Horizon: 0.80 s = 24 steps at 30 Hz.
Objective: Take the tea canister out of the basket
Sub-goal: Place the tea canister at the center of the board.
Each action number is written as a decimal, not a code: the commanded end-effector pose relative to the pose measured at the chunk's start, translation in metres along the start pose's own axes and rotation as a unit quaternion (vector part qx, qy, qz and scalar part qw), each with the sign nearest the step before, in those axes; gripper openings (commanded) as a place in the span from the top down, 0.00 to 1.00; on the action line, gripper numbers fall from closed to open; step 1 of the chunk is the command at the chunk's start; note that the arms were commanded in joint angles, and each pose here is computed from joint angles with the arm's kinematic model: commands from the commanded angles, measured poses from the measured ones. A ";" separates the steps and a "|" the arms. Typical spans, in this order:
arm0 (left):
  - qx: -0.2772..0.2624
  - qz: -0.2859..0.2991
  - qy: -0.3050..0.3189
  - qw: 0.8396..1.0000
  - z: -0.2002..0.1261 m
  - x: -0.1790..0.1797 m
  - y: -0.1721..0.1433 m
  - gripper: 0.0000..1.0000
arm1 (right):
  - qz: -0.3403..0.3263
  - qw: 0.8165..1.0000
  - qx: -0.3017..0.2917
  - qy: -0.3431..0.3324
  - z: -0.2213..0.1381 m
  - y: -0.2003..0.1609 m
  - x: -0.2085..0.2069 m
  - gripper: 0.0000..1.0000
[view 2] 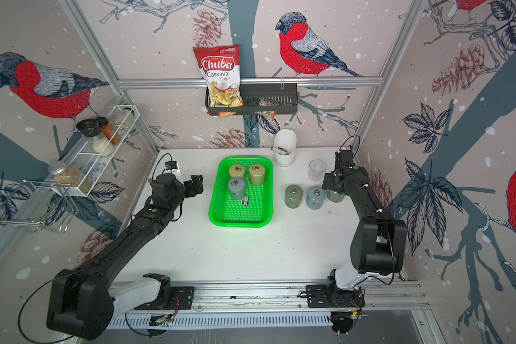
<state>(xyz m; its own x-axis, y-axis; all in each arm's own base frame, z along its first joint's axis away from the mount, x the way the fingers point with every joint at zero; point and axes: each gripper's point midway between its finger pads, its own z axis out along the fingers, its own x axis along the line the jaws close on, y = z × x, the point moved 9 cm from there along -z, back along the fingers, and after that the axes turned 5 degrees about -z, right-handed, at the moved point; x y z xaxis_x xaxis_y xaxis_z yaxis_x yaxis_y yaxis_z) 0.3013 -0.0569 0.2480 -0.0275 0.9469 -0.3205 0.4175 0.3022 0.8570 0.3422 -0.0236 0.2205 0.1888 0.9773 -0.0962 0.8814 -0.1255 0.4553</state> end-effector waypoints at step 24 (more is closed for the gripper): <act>0.010 0.012 0.010 1.000 0.015 0.001 -0.007 0.03 | 0.017 1.000 0.003 0.004 0.049 0.008 -0.007 1.00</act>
<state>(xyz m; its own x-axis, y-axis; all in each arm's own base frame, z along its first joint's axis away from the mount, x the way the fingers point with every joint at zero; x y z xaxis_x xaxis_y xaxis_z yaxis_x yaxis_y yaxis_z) 0.3089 -0.0581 0.2311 -0.0430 0.9541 -0.2965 0.4638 0.2819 0.8399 0.3613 -0.0375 0.1768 0.2092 0.9751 -0.0740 0.8982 -0.1617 0.4088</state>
